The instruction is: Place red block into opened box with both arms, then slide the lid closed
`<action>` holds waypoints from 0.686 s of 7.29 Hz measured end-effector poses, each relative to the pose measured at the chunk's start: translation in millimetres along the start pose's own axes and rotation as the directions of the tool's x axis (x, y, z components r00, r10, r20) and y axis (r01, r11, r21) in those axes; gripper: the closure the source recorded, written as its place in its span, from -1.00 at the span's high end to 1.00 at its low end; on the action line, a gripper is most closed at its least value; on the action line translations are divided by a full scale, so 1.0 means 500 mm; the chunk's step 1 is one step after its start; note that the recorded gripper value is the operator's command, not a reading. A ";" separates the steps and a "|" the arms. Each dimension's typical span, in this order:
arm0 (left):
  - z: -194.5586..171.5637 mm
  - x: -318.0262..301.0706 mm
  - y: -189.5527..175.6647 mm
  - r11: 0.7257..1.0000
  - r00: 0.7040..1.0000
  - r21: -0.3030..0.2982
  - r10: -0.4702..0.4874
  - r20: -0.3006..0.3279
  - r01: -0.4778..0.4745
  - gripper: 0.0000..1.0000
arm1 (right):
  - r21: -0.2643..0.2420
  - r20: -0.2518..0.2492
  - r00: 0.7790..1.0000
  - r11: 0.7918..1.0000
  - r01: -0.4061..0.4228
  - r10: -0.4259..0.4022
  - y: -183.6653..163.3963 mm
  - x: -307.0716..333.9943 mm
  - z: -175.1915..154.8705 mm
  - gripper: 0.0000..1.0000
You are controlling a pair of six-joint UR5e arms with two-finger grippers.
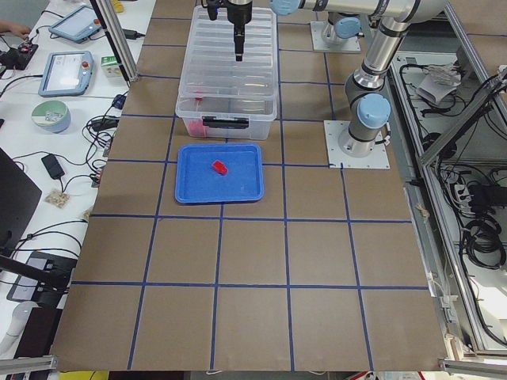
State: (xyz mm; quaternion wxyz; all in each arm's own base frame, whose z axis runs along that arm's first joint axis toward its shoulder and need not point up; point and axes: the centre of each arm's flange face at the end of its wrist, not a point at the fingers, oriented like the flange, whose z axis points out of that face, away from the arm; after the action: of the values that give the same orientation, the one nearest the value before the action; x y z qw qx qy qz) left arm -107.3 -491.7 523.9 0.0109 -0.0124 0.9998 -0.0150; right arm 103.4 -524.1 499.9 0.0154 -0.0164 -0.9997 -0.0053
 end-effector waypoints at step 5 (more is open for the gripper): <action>0.028 -0.160 -0.058 0.976 0.976 -0.002 0.218 0.021 -0.218 1.00 | 0.030 0.002 1.000 1.000 0.007 -0.008 -0.029 0.018 0.266 1.00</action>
State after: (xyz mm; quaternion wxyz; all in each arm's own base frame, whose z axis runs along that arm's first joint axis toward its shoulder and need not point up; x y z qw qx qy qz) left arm -26.3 -519.2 512.3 0.0229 0.0973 0.9949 -0.0137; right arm 90.1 -536.9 366.9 0.0143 -0.0124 -0.9998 0.0097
